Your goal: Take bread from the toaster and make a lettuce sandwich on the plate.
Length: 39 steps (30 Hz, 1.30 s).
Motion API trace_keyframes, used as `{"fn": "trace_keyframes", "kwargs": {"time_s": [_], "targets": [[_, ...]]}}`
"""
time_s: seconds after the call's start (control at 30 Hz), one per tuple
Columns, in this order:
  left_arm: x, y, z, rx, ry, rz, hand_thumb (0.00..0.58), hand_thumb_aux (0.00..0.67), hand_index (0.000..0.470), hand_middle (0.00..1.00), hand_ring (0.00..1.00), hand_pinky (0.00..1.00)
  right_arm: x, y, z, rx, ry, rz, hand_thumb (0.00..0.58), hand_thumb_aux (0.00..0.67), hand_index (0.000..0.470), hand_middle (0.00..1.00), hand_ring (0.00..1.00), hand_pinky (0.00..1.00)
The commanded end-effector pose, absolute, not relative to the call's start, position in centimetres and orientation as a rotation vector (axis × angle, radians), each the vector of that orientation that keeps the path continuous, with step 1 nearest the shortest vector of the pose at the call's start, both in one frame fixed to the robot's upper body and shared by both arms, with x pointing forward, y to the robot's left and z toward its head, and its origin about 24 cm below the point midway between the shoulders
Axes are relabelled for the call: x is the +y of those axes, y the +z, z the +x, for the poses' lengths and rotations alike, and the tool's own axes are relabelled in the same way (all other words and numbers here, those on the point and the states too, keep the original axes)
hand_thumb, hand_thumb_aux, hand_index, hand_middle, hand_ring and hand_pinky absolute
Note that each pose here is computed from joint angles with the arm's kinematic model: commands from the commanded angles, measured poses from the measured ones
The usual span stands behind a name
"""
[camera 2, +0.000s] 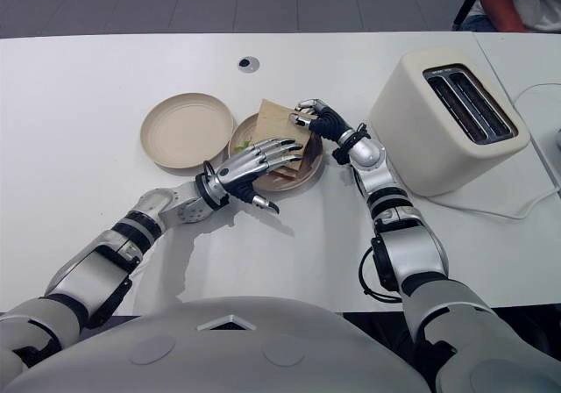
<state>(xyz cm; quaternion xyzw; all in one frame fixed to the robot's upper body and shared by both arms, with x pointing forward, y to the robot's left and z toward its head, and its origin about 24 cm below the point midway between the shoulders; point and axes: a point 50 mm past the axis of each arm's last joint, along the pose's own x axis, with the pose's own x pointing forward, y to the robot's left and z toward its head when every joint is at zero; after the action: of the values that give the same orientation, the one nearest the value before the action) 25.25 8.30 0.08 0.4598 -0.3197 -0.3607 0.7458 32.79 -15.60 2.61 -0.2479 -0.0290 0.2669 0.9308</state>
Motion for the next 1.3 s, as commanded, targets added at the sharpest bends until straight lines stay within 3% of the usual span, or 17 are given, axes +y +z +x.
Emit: {"fn": "trace_keyframes", "kwargs": {"time_s": [0.03,0.1,0.13,0.23,0.3,0.33,0.37,0.4,0.43,0.5,0.57,0.7,0.8,0.9,1.07,1.2,1.3], "targets": [[9.3,-2.8,24.1,-0.547,-0.904,1.07,0.291,0.197,0.138,0.0,0.0,0.0,-18.7,8.1,34.2,-0.396,0.141,-0.68,0.0,0.0,0.0,0.0,0.0,0.0],[9.6,-2.9,23.9,-0.534,-0.906,1.052,0.346,0.244,0.171,0.0,0.0,0.0,-20.9,11.3,33.9,-0.581,-0.142,-0.744,0.0,0.0,0.0,0.0,0.0,0.0],[9.8,-2.8,23.8,-0.532,-0.9,1.038,0.405,0.302,0.212,0.0,0.0,0.0,-21.3,12.1,33.4,-0.65,-0.205,-0.774,0.0,0.0,0.0,0.0,0.0,0.0],[9.7,-2.0,23.8,-0.558,-0.861,0.96,0.5,0.42,0.295,0.0,0.0,0.0,-19.9,11.4,31.7,-0.727,-0.182,-0.798,0.0,0.0,0.0,0.0,0.0,0.0],[9.4,-0.6,24.0,-0.625,-0.808,0.87,0.516,0.447,0.313,0.08,0.08,0.08,-19.1,10.4,30.6,-0.722,-0.142,-0.787,0.0,0.0,0.0,0.0,0.0,0.0],[9.2,0.5,24.0,-0.679,-0.762,0.797,0.562,0.552,0.387,0.15,0.15,0.15,-18.8,10.0,30.0,-0.713,-0.116,-0.769,0.0,0.0,0.0,0.0,0.0,0.0],[9.0,2.2,23.9,-0.749,-0.706,0.667,0.57,0.583,0.409,0.2,0.2,0.2,-18.3,9.6,29.4,-0.696,-0.059,-0.74,0.0,0.0,0.0,0.44,0.44,0.44],[9.1,4.0,23.6,-0.816,-0.652,0.513,0.58,0.67,0.47,0.99,0.99,0.99,-17.8,9.2,28.7,-0.668,0.026,-0.693,0.441,0.342,0.24,1.0,1.0,1.0],[9.3,6.0,22.9,-0.888,-0.607,0.354,0.58,0.67,0.47,1.0,1.0,1.0,-17.1,8.9,27.7,-0.656,0.129,-0.642,0.58,0.67,0.47,1.0,1.0,1.0],[10.5,9.3,20.7,-0.969,-0.609,0.088,0.58,0.67,0.47,1.0,1.0,1.0,-16.1,9.2,24.7,-0.642,0.393,-0.5,0.58,0.67,0.47,1.0,1.0,1.0],[11.9,9.9,19.2,-0.911,-0.664,0.013,0.58,0.67,0.47,1.0,1.0,1.0,-15.4,9.3,21.9,-0.623,0.608,-0.422,0.58,0.67,0.47,1.0,1.0,1.0],[15.5,3.7,17.8,-0.443,-0.878,0.371,0.58,0.67,0.47,1.0,1.0,1.0,-14.6,4.6,17.2,-0.395,1.047,-0.543,0.58,0.67,0.47,1.0,1.0,1.0],[16.5,-1.1,15.9,-0.121,-1.081,0.555,0.58,0.67,0.47,1.0,1.0,1.0,-14.3,1.8,15.8,-0.25,1.221,-0.594,0.58,0.67,0.47,1.0,1.0,1.0],[15.0,-3.9,16.6,-0.025,-1.117,0.683,0.58,0.67,0.47,1.0,1.0,1.0,-13.9,-0.1,16.5,-0.177,1.24,-0.659,0.58,0.67,0.47,1.0,1.0,1.0],[11.3,-3.7,23.6,-0.173,-0.783,0.848,0.58,0.67,0.47,1.0,1.0,1.0,-14.8,-1.5,21.5,-0.111,0.899,-0.86,0.58,0.67,0.47,1.0,1.0,1.0],[9.3,-3.5,25.0,-0.234,-0.68,0.828,0.58,0.67,0.47,1.0,1.0,1.0,-15.8,-1.9,23.8,-0.086,0.642,-0.924,0.58,0.67,0.47,1.0,1.0,1.0],[8.0,-2.5,24.5,-0.338,-0.652,0.686,0.58,0.662,0.464,1.0,1.0,1.0,-15.3,-1.3,24.5,-0.141,0.536,-0.847,0.58,0.67,0.47,1.0,1.0,1.0]]}}
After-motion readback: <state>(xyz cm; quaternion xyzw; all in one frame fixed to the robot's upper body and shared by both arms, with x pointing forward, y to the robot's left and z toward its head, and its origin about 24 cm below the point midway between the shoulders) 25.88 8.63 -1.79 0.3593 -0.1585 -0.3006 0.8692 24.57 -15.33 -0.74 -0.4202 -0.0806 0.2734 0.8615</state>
